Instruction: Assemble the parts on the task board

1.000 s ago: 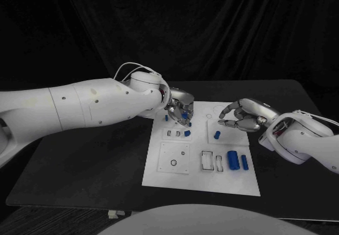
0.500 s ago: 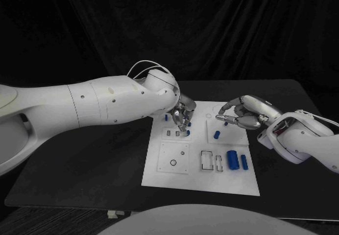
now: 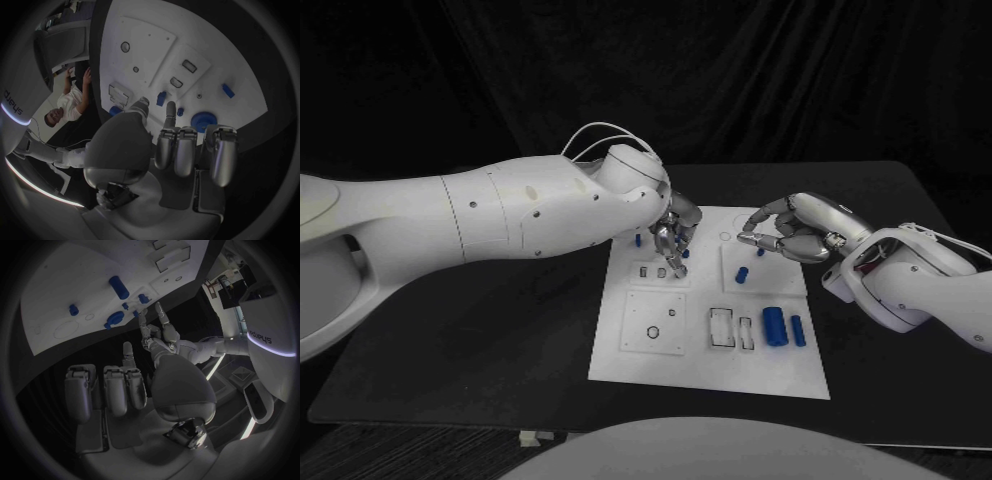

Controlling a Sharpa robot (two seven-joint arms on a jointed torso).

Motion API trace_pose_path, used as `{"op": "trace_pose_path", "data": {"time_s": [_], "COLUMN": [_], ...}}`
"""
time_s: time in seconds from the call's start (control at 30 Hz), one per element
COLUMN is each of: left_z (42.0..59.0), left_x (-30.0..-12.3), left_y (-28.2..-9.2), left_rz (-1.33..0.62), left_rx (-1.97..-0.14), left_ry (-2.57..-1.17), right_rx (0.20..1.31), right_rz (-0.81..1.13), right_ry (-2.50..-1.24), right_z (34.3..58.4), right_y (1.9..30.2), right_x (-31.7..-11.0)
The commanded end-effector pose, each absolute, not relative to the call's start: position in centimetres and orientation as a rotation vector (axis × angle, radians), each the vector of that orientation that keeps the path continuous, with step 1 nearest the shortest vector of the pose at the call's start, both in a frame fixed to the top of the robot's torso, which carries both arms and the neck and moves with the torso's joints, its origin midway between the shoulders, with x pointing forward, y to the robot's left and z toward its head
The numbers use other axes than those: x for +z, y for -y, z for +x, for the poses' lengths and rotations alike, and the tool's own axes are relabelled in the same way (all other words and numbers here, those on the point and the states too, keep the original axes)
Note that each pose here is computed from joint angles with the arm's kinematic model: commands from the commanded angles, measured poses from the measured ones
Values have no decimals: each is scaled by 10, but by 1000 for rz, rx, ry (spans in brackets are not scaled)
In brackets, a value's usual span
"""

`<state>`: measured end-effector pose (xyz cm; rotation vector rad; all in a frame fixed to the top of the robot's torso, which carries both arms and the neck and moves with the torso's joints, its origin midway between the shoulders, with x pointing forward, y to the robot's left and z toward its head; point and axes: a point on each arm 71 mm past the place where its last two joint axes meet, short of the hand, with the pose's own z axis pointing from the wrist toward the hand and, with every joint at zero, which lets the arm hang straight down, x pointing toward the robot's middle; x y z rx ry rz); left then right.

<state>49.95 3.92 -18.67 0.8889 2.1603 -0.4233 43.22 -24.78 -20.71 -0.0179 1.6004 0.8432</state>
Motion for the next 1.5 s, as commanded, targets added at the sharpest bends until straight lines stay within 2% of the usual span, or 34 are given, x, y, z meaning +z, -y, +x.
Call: {"op": "trace_pose_path", "data": {"time_s": [0.03, 0.53, 1.1, 1.5], "left_z": [499, 500, 500, 500], "left_x": [-187, -196, -210, -214], "left_y": [-36, -30, -32, -34], "left_rz": [900, 912, 898, 890], "left_rx": [-426, -497, -520, -522], "left_ry": [-2137, -2135, -2156, -2162], "right_rx": [847, 850, 853, 852], "right_rz": [-16, -18, -21, -20], "right_ry": [-1589, -1592, -1591, -1594], "right_z": [432, 432, 432, 432], "right_y": [248, 247, 246, 246], "right_x": [-207, -207, -207, -207]}}
